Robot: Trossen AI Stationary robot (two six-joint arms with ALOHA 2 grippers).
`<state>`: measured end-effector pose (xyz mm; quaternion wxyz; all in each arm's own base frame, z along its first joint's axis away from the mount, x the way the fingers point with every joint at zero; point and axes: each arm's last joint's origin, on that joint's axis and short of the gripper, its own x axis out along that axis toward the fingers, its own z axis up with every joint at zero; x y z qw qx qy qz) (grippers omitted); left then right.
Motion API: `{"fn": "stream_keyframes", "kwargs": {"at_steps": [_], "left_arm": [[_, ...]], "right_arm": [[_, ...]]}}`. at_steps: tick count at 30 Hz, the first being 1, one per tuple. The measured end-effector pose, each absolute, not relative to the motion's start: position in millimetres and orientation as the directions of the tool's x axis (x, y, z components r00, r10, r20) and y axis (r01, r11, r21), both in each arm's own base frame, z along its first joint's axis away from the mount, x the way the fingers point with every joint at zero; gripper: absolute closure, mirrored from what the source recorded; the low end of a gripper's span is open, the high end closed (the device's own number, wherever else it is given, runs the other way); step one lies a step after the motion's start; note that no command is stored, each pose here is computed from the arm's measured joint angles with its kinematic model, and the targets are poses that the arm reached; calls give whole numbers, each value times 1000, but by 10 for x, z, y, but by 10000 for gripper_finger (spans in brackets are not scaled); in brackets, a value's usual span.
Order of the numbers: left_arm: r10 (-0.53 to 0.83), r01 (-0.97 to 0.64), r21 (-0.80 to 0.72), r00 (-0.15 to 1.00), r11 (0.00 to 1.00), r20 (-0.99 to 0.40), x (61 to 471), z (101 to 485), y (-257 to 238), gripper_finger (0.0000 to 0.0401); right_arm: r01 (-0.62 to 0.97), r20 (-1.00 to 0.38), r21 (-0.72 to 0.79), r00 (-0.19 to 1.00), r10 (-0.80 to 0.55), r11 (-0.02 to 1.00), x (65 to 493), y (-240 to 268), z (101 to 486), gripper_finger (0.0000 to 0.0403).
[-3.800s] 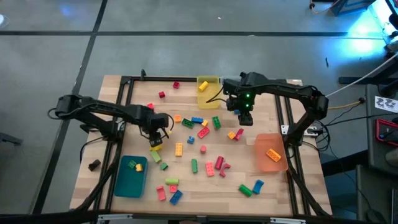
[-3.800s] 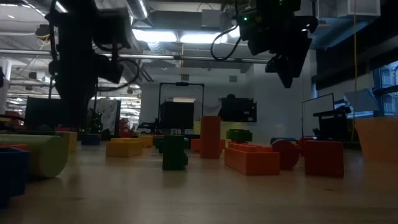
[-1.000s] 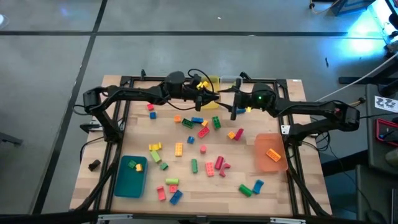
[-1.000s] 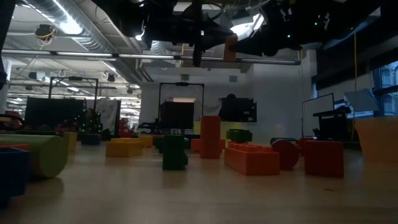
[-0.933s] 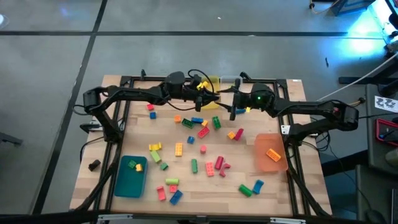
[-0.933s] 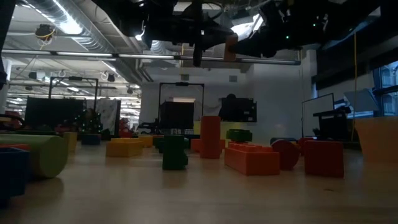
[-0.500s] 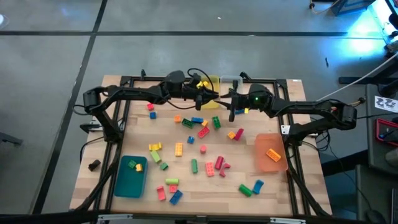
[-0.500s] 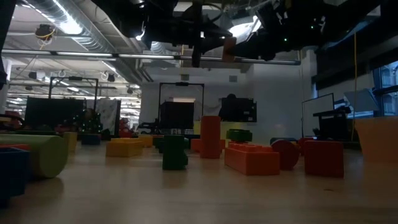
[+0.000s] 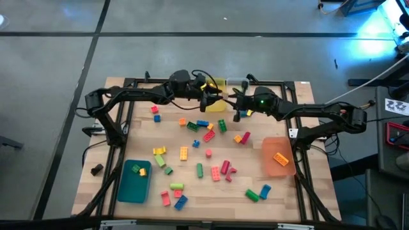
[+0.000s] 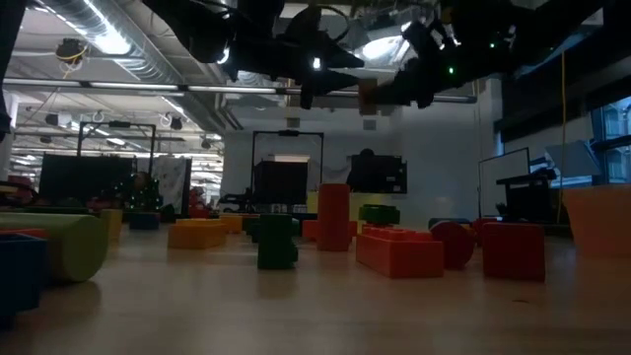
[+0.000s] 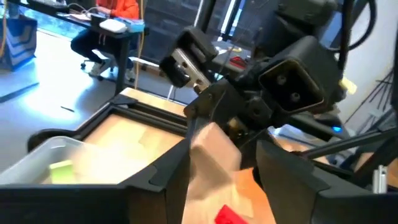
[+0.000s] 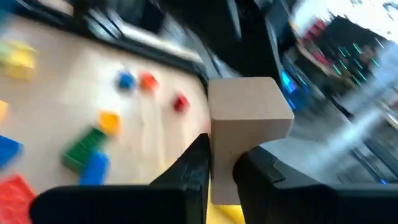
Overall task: Sort blocks by size
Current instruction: Put the brown half circle block into the transparent bin
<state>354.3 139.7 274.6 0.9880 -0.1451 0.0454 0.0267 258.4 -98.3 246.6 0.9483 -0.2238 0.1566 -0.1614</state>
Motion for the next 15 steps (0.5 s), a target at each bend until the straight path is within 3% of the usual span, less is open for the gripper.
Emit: {"fn": "stream_keyframes", "kwargs": {"at_steps": [5, 8, 11, 15], "left_arm": [[96, -141, -269, 980, 953, -172, 3424, 2679, 1634, 218], [138, -195, -252, 964, 948, -228, 3344, 2621, 1768, 217], [160, -238, -251, 942, 938, -294, 3270, 2552, 1863, 217], [177, -291, -269, 908, 918, -379, 3171, 2466, 1965, 217]], "right_arm": [[345, -321, -581, 736, -596, 738, 2507, -1069, 2360, 355], [363, -395, -600, 640, -659, 712, 2419, -1189, 2273, 347], [388, -459, -553, 598, -658, 738, 2337, -1347, 2184, 342], [366, -523, -456, 628, -577, 811, 2309, -1500, 2050, 349]]}}
